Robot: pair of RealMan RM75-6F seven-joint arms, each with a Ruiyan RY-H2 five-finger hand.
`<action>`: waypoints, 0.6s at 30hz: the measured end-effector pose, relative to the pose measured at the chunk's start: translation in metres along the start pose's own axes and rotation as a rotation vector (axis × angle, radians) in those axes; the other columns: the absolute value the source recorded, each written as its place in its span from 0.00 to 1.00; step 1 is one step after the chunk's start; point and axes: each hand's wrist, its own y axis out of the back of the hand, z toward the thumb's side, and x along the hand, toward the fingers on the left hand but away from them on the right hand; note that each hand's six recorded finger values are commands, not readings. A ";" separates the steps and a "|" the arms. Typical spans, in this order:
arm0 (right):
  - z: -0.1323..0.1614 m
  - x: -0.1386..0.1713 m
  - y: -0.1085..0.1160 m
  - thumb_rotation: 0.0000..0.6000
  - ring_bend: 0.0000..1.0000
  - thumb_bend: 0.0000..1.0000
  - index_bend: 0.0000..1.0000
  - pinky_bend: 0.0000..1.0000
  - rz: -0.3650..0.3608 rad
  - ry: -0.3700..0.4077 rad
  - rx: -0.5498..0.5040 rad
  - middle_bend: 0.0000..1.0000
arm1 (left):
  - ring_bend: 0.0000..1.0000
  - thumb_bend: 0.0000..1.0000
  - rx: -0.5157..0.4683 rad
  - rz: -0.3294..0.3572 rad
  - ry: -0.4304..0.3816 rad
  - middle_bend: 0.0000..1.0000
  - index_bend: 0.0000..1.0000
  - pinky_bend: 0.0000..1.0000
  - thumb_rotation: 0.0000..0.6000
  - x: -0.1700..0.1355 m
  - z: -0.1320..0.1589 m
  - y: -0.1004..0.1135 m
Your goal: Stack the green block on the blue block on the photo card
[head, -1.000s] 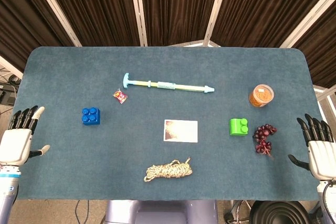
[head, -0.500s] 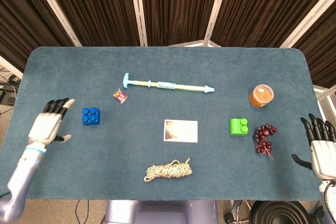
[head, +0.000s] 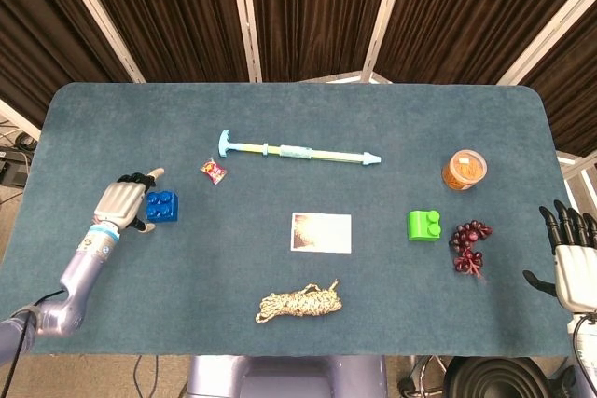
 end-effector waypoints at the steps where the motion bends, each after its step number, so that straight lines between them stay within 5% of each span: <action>1: -0.001 0.000 -0.001 1.00 0.00 0.00 0.06 0.00 0.002 -0.002 0.002 0.00 | 0.31 0.00 -0.004 -0.004 0.001 0.43 0.34 0.35 1.00 0.002 0.000 -0.001; 3: -0.002 -0.002 -0.003 1.00 0.00 0.00 0.06 0.00 0.006 -0.009 0.005 0.00 | 0.37 0.01 -0.008 -0.006 0.004 0.49 0.41 0.40 1.00 0.006 0.000 -0.002; 11: -0.004 -0.005 -0.007 1.00 0.00 0.00 0.06 0.00 0.015 -0.017 0.005 0.00 | 0.37 0.01 -0.037 0.032 -0.027 0.50 0.42 0.40 1.00 0.011 0.015 0.003; 18: -0.008 -0.008 -0.007 1.00 0.00 0.00 0.06 0.00 0.015 -0.031 0.001 0.00 | 0.37 0.01 -0.085 0.069 -0.175 0.50 0.42 0.40 1.00 0.003 0.068 0.024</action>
